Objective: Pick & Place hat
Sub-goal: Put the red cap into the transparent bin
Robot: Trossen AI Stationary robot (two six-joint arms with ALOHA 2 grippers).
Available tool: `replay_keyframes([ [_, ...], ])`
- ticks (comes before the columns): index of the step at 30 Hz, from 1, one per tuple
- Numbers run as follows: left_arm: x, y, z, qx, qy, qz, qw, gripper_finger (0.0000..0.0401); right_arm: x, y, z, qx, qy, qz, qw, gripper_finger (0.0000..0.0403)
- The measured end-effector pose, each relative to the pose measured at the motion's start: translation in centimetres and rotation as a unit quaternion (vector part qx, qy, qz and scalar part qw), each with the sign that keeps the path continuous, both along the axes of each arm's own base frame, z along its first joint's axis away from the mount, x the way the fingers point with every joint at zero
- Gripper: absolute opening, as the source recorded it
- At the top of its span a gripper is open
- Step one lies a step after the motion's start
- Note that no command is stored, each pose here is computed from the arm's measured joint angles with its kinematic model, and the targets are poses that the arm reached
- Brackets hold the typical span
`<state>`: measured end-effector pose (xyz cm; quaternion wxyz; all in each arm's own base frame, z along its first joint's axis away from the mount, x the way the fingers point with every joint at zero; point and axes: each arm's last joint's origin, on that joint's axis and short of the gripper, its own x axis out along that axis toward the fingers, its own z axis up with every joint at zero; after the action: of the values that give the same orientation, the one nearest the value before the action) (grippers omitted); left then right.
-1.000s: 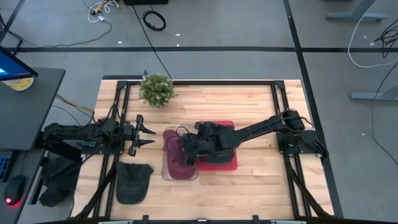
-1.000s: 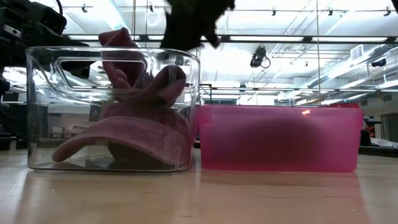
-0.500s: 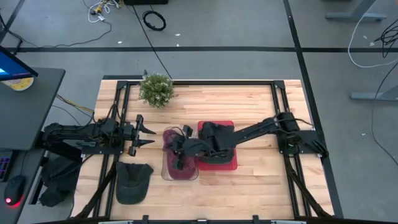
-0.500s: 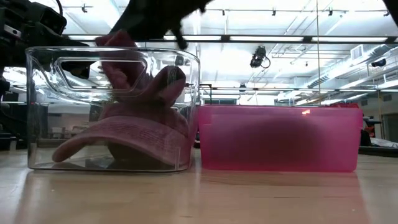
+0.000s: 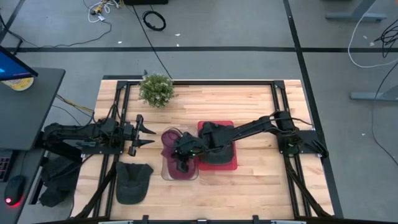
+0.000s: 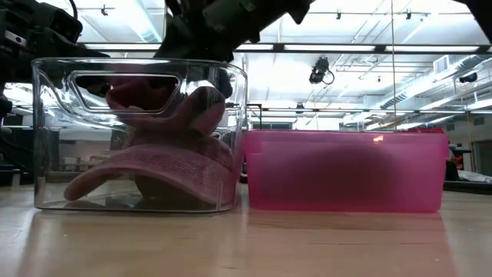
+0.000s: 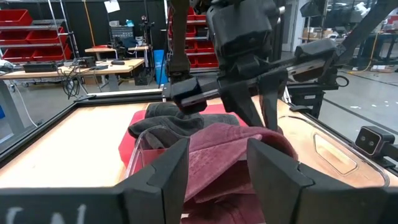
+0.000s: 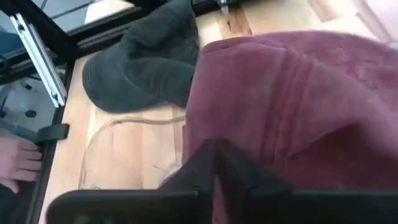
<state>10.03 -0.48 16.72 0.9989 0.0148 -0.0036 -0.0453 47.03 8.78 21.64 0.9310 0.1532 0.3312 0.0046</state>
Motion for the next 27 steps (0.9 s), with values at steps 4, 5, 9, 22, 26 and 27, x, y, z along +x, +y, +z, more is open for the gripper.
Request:
replay_keyframes([
  [4, 0.0, 0.0, 0.0, 0.0, 0.0, 0.0, 1.0, 0.0167, 0.0, 0.0, 0.1, -0.006, -0.002, 0.0, 1.0, 0.0008],
  [5, 0.0, 0.0, 0.0, 0.0, 0.0, 0.0, 1.0, 0.0167, 0.0, 0.0, 0.1, -0.011, -0.004, 0.004, 1.0, 0.0005],
  [9, 0.0, 0.0, 0.0, 0.0, 0.0, 0.0, 1.0, 0.0167, 0.0, 0.0, 0.1, -0.02, -0.007, 0.016, 1.0, 0.0003],
  [22, 0.0, 0.0, 0.0, 0.0, 0.0, 0.0, 1.0, 0.0167, -0.3, 0.1, 3.8, -0.103, -0.101, -0.044, 0.989, 0.0001],
  [26, 0.0, 0.0, 0.0, 0.0, 0.0, 0.0, 1.0, 0.0167, 0.8, -1.0, 1.3, -0.08, -0.075, -0.055, 0.992, 0.0001],
  [27, 0.0, 0.0, 0.0, 0.0, 0.0, 0.0, 1.0, 0.0167, 1.1, -1.2, 0.5, -0.068, -0.066, -0.052, 0.994, 0.0],
])
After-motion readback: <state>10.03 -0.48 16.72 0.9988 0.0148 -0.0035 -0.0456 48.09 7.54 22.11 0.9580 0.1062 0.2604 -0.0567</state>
